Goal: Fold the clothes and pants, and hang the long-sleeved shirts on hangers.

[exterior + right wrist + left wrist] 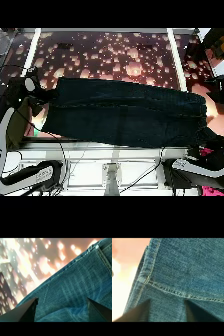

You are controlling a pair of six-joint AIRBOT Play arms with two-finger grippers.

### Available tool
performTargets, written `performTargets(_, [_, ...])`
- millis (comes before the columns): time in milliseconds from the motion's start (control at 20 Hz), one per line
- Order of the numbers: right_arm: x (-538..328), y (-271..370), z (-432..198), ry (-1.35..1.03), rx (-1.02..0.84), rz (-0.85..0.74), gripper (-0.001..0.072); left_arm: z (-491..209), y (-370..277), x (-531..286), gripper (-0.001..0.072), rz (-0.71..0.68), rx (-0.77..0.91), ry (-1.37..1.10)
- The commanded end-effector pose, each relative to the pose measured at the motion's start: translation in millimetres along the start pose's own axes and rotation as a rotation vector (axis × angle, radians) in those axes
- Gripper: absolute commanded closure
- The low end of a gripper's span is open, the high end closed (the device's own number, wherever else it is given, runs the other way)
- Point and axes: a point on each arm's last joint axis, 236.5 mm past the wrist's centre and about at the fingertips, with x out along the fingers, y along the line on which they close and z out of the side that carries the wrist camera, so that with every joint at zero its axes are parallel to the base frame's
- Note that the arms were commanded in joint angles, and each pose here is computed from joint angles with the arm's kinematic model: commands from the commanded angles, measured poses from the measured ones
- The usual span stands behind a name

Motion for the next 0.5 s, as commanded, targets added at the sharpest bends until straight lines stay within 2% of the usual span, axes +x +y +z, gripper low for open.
performTargets(0, [-0.6, -10.7, 0.0, 0.002, -0.040, -0.044, 0.0285, 3.0, 0.1, -13.3, 0.0688, -0.007, 0.005, -0.034])
performTargets(100, [-2.0, -27.9, -6.7, 0.037, -0.128, -0.115, 0.0689, 8.3, 0.5, -33.6, 0.0700, -0.014, 0.115, -0.087])
performTargets(250, [-5.6, -58.3, -29.9, 0.139, -0.228, -0.201, 0.0689, -2.0, 14.3, -62.6, 0.0701, -0.043, 0.174, -0.161])
performTargets(350, [-3.0, -67.9, -56.1, 0.185, -0.179, -0.105, 0.0690, -38.8, 20.6, -68.6, 0.0702, -0.151, 0.122, -0.149])
performTargets(450, [-2.9, -61.4, -70.6, 0.135, -0.079, 0.092, 0.0690, -72.3, 14.8, -70.4, 0.0702, -0.315, -0.009, -0.175])
